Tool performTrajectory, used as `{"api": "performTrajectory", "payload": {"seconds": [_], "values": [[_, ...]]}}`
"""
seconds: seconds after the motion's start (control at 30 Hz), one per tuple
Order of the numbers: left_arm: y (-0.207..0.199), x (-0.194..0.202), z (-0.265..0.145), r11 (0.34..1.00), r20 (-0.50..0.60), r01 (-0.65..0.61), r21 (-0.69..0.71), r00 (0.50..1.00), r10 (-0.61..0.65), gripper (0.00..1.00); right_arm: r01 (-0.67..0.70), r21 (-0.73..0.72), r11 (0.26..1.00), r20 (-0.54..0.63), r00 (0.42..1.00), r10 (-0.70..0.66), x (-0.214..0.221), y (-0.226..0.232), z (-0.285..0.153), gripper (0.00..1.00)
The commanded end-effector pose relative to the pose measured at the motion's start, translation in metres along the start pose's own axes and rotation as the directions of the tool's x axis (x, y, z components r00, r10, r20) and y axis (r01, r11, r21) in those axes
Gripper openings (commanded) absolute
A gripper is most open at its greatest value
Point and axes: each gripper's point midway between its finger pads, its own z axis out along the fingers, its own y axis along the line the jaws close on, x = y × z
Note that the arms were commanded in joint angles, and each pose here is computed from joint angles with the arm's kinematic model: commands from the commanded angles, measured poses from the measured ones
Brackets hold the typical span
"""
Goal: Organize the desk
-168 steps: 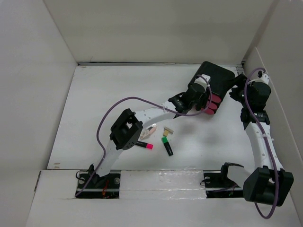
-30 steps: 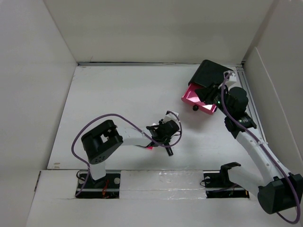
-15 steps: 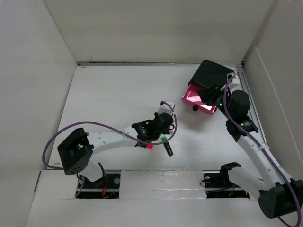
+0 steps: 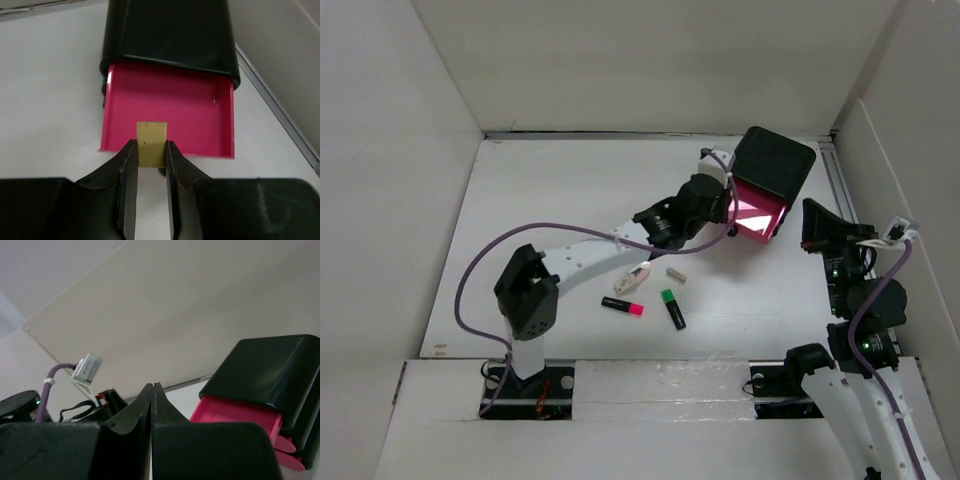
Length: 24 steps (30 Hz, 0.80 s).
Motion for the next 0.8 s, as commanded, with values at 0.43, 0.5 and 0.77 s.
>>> {"api": "performTrajectory", "payload": {"seconds": [0.43,0.5,0.77], "values": [[-0.037,-0.006,0.074,0.993,-0.032,-0.108,0.053,0.993,0.109,0.19,0.011,0.059,0.998,-0.077,0.997,-0.007,0.025,-0.015,0.020,0.02],[-0.036,-0.005,0.076,0.993,-0.034,-0.110,0.048,0.993,0.112,0.22,0.011,0.064,0.998,-0.081,0.997,-0.006,0.027,-0.017,0.021,0.02],[-0.034,-0.010,0.077,0.992,-0.022,-0.121,0.034,0.992,0.121,0.58,0.017,0.070,0.997,-0.100,0.995,-0.010,0.031,-0.018,0.025,0.04]]}}
